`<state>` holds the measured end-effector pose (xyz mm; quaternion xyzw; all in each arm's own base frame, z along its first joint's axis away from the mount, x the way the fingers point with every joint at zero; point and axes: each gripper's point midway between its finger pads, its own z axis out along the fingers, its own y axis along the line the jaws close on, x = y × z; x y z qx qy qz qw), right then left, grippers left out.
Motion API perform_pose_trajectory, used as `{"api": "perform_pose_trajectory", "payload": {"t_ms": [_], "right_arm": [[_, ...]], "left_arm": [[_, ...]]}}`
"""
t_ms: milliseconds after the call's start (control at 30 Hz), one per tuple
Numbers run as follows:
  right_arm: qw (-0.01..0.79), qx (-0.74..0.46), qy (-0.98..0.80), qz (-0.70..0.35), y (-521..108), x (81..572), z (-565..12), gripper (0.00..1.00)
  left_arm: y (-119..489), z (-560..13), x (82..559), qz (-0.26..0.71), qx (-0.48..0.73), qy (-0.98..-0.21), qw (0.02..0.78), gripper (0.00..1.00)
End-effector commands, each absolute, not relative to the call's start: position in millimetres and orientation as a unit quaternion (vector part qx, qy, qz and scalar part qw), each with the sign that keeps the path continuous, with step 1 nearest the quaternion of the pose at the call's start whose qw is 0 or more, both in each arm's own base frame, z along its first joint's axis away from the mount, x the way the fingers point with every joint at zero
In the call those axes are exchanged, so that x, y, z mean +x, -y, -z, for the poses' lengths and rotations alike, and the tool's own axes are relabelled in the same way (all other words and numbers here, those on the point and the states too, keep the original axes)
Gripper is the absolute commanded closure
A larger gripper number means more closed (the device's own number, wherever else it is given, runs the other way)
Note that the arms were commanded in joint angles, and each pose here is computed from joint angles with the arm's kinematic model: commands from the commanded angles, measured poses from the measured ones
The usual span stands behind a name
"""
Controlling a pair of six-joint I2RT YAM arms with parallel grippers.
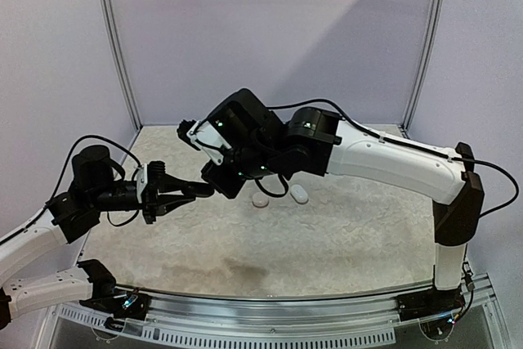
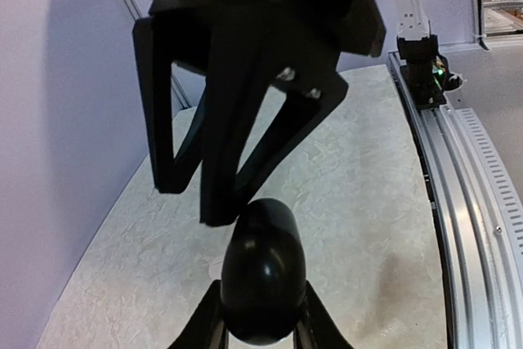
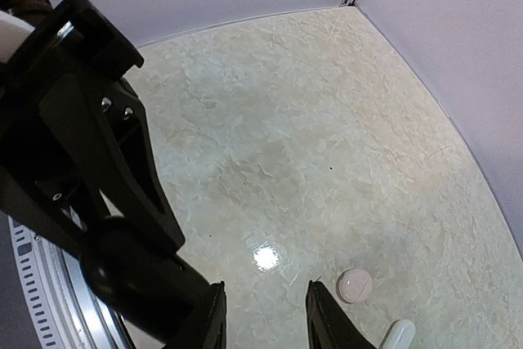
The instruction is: Insert the wireless bluetooth earbuds into the charging case
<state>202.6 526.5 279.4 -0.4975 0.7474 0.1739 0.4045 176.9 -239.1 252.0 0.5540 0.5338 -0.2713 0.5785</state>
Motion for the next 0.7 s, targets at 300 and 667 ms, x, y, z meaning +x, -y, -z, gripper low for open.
{"api": "perform_pose_trajectory", "payload": {"t_ms": [300,667], "right_arm": [[0.374,-0.563,-0.685,-0.272,-482.3,158.7,-303.4,0.01],[0.351,-0.596,-0.649,-0.316,-519.6,147.4,-293.4,0.42]], "left_arm": [[250.1,-276.9,151.5,0.415,0.500,-0.525,0.550,1.00],[252.3,-280.9,143.3,0.447,0.496,-0.525,0.528,1.00]]}}
